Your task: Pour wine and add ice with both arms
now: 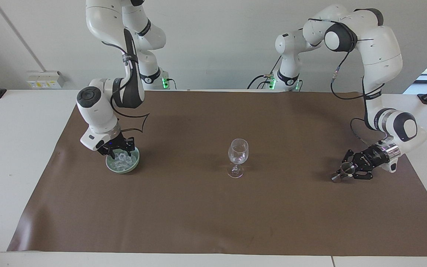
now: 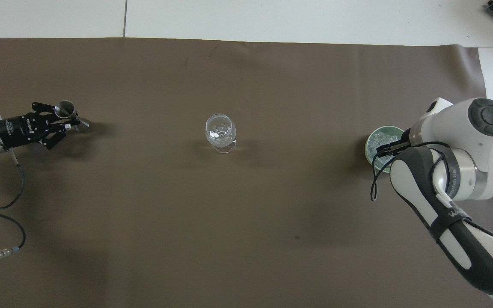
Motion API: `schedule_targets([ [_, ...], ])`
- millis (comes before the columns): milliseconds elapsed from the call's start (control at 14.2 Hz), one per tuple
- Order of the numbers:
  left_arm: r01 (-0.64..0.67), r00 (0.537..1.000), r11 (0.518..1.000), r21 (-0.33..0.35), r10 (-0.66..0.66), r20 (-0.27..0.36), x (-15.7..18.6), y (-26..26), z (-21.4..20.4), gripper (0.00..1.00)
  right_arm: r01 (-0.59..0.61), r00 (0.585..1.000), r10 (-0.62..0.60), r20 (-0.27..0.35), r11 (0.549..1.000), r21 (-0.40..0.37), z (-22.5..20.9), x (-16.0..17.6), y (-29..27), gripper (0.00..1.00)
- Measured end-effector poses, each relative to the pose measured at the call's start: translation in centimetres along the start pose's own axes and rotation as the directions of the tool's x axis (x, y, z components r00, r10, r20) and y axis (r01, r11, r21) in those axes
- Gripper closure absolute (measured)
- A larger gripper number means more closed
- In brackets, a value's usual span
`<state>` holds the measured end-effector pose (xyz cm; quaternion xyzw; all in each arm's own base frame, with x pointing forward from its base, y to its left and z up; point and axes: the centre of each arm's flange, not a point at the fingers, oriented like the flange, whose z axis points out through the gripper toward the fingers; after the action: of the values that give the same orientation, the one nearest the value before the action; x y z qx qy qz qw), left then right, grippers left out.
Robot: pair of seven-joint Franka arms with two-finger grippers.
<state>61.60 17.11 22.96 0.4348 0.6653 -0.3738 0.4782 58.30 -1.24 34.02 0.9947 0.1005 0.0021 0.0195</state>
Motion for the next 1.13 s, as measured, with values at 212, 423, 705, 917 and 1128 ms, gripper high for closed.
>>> schedule_targets([
  [212,0.021,1.0,1.0,-0.014,-0.021,0.017,0.8,0.1,-0.4,0.79,0.007,1.0,-0.006,0.004,1.0,-0.007,0.1,0.0,0.0,0.37],
  [423,0.03,0.999,0.999,-0.02,-0.03,0.025,1.1,0.1,-0.7,0.73,0.018,1.0,-0.018,0.007,1.0,-0.021,0.1,0.0,0.1,0.4],
  [705,0.025,0.999,0.999,-0.02,-0.025,0.03,0.8,0.2,-0.9,0.28,0.019,1.0,-0.019,0.007,1.0,-0.022,0.1,0.0,0.1,0.64],
  [917,0.006,1.0,0.999,-0.037,-0.005,0.017,0.5,0.6,-2.2,0.0,0.02,1.0,-0.02,0.007,1.0,-0.021,0.1,0.0,0.0,0.69],
  [1128,-0.069,0.998,0.997,-0.031,0.068,-0.017,-0.1,0.9,-3.7,0.0,0.02,1.0,-0.02,0.007,1.0,-0.022,0.1,0.0,-0.1,0.78],
])
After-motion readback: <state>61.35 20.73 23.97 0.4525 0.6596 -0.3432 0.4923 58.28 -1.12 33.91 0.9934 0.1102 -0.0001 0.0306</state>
